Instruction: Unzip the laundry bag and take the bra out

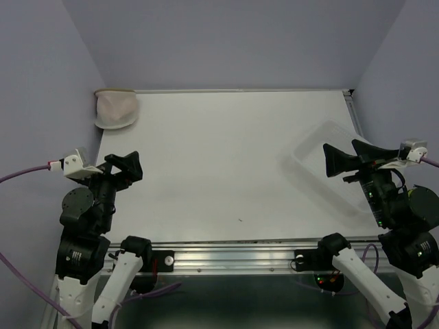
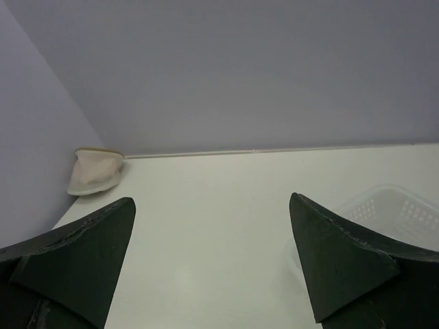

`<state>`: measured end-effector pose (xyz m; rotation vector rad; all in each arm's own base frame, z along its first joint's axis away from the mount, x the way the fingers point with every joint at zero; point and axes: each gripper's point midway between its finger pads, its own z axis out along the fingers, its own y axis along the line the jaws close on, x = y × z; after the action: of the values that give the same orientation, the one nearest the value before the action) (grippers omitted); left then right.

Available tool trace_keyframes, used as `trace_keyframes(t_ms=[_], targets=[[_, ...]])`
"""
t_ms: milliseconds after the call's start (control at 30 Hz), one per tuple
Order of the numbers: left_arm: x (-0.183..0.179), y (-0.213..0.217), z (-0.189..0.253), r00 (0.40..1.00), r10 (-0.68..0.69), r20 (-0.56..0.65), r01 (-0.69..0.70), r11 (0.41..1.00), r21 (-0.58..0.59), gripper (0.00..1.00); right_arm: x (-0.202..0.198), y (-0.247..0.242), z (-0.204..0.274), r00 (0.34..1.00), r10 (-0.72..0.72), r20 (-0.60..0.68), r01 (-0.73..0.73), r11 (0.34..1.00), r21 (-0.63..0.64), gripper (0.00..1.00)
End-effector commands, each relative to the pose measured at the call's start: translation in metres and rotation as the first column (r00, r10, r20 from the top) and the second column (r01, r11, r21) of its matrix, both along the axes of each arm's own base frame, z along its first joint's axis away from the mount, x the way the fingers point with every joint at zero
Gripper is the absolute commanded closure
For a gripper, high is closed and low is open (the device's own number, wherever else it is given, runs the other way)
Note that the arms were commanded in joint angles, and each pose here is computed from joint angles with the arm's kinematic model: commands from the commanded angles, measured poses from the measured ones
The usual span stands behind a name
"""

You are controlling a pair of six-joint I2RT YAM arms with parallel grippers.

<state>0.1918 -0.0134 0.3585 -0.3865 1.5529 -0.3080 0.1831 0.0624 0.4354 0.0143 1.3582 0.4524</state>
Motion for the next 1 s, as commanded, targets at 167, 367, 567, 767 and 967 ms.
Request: trace_keyframes(t_ms=[167,367,567,767,967], targets=[[0.029,-0.012,-0.012,0.999,-0.012,0.030,0.014,0.996,-0.086,0.01,0.016,0.027,-0.010,0.994,0.099,-0.033,-0.100,0.995,-0.023,0.00],[0.077,-0.026,-0.012,0.999,-0.006,0.049,0.015,0.981,-0.195,0.01,0.025,0.045,-0.021,0.981,0.165,-0.105,-0.170,0.984,-0.045,0.00],[0.150,0.000,-0.013,0.985,0.157,0.071,-0.124,0.931,-0.343,0.01,0.018,0.071,-0.044,0.936,0.306,-0.173,-0.320,0.945,-0.061,0.00],[0.218,0.063,-0.042,0.937,0.349,0.033,-0.303,0.854,-0.424,0.01,0.014,0.081,-0.063,0.907,0.357,-0.223,-0.377,0.925,-0.054,0.00],[0.287,0.119,-0.097,0.893,0.413,-0.176,-0.449,0.825,-0.342,0.01,0.017,0.078,-0.076,0.910,0.336,-0.245,-0.360,0.931,-0.060,0.00]])
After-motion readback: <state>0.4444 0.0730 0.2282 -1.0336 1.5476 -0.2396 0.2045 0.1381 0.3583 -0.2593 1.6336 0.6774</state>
